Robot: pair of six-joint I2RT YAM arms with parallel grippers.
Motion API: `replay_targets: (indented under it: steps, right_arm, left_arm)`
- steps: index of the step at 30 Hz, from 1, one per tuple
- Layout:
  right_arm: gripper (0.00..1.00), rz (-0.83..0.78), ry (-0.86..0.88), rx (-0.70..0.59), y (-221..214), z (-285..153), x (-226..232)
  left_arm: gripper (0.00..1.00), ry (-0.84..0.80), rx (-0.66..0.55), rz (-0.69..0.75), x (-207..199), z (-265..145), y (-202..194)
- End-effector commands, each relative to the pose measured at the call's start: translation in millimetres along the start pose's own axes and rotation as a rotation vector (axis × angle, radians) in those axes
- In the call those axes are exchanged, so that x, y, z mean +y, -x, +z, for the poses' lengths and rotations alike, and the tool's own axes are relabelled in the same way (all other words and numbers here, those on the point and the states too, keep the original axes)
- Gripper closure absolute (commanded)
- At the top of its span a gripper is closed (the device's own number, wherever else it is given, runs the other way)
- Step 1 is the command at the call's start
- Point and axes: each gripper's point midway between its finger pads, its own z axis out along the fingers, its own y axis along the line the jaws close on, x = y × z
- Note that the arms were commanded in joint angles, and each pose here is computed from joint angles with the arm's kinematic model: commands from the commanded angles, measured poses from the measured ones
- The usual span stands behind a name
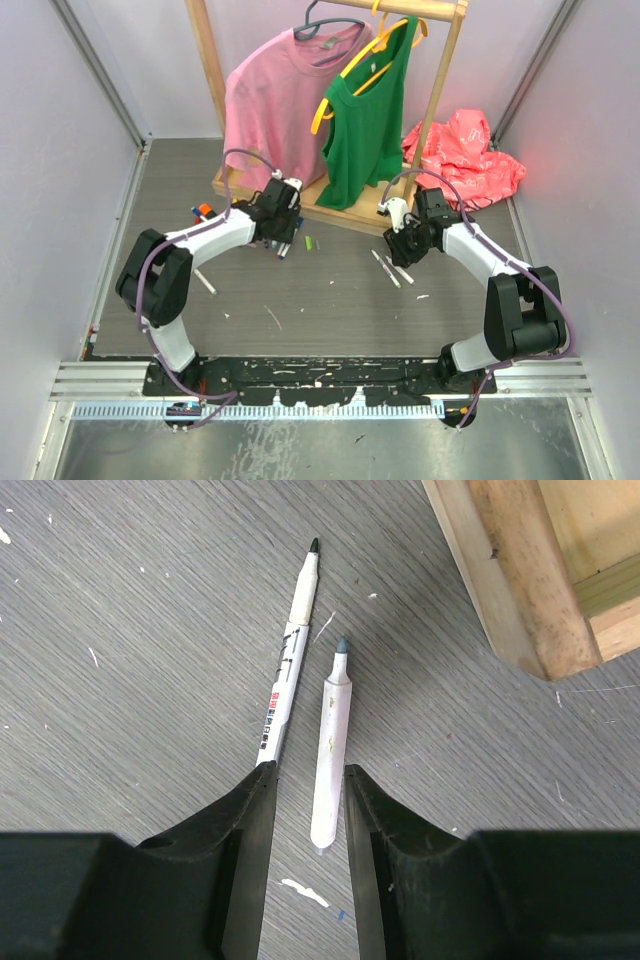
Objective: Open the pen caps
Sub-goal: Pick up the pen from the center of the board.
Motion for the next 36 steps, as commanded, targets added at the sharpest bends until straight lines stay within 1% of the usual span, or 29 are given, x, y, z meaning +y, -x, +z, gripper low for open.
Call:
replay_targets:
  steps: [1,8,19,26,36]
  right_arm:
    - [0.61,-0.031,0.001,-0.038,13.8,-6.7,-0.6]
    - [0.61,-0.030,-0.001,-0.038,13.7,-6.8,-1.0]
    - [0.61,-0.033,-0.002,-0.040,13.9,-7.5,-1.1]
    - [0.60,-0.033,-0.002,-0.039,13.8,-7.3,-0.9]
    - [0.60,-0.031,0.002,-0.036,13.2,-6.1,-0.8]
  left_arm:
    - [0.69,-0.063,-0.066,-0.010,-9.0,-17.3,18.7]
    - [0.75,-0.074,-0.025,-0.005,-12.9,-3.7,11.1]
    - [0.75,-0.058,0.047,0.010,-12.0,21.2,-4.0]
    - [0.73,-0.038,0.077,0.018,-8.8,29.3,-11.2]
    - [0.73,-0.027,0.107,0.021,-7.1,35.2,-20.2]
